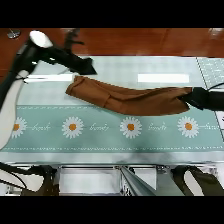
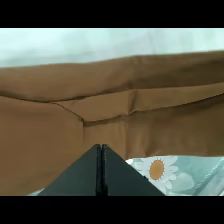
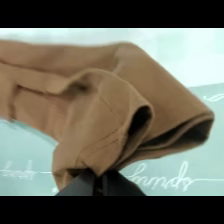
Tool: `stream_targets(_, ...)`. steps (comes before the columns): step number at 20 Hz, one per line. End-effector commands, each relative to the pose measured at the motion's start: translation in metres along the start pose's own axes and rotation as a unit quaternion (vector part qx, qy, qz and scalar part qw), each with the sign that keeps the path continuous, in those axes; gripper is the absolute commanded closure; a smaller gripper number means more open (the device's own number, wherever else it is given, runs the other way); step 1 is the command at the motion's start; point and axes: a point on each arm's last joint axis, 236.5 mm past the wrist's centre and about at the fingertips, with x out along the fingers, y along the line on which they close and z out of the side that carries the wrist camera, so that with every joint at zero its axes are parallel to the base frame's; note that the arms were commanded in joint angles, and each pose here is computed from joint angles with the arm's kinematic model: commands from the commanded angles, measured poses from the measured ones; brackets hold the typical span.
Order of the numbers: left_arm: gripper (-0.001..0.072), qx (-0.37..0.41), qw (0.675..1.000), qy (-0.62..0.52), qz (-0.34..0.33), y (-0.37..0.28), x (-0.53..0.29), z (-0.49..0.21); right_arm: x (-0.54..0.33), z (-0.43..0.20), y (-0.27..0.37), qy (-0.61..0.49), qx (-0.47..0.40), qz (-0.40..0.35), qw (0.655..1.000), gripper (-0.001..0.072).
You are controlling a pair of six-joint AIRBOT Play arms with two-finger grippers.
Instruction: Fold the shirts.
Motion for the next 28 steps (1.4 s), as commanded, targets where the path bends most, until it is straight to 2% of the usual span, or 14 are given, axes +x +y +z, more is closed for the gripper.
stream_targets(1, 0.0688, 0.054, 0.998, 0.012, 0.021, -0.053, 0.059, -0.018, -0.031, -0.02, 0.022, -0.027, 0.009, 0.019, 0.999, 0.0694)
stream_targets(5, 0.0689, 0.077, 0.996, 0.036, -0.006, -0.12, 0.139, -0.058, -0.04, -0.027, 0.038, -0.03, 0.004, 0.046, 0.998, 0.0694)
stream_targets(9, 0.0688, 0.068, 0.988, 0.133, -0.03, -0.155, 0.21, -0.143, -0.04, -0.026, 0.039, -0.032, 0.005, 0.047, 0.998, 0.0694)
stream_targets(12, 0.0688, 0.061, 0.98, 0.167, -0.084, -0.196, 0.226, -0.178, -0.041, -0.024, 0.039, -0.037, 0.005, 0.047, 0.998, 0.0694)
stream_targets(14, 0.0688, 0.063, 0.979, 0.162, -0.104, -0.209, 0.217, -0.17, -0.041, -0.024, 0.039, -0.035, 0.005, 0.047, 0.998, 0.0694)
stream_targets(18, 0.0687, 0.027, 0.991, 0.075, -0.107, -0.17, 0.152, -0.063, -0.039, -0.024, 0.041, -0.031, 0.006, 0.054, 0.998, 0.0694)
stream_targets(22, 0.0688, -0.055, 0.995, -0.059, -0.067, -0.06, 0.023, 0.043, -0.015, -0.016, 0.076, 0.002, 0.0, 0.135, 0.991, 0.0693)
stream_targets(26, 0.0688, -0.097, 0.98, -0.175, 0.009, 0.036, -0.139, 0.072, 0.049, -0.002, 0.147, 0.054, -0.062, 0.177, 0.981, 0.0694)
stream_targets(28, 0.0688, -0.094, 0.966, -0.235, 0.046, 0.049, -0.21, 0.062, 0.097, 0.001, 0.195, 0.09, -0.093, 0.196, 0.972, 0.0693)
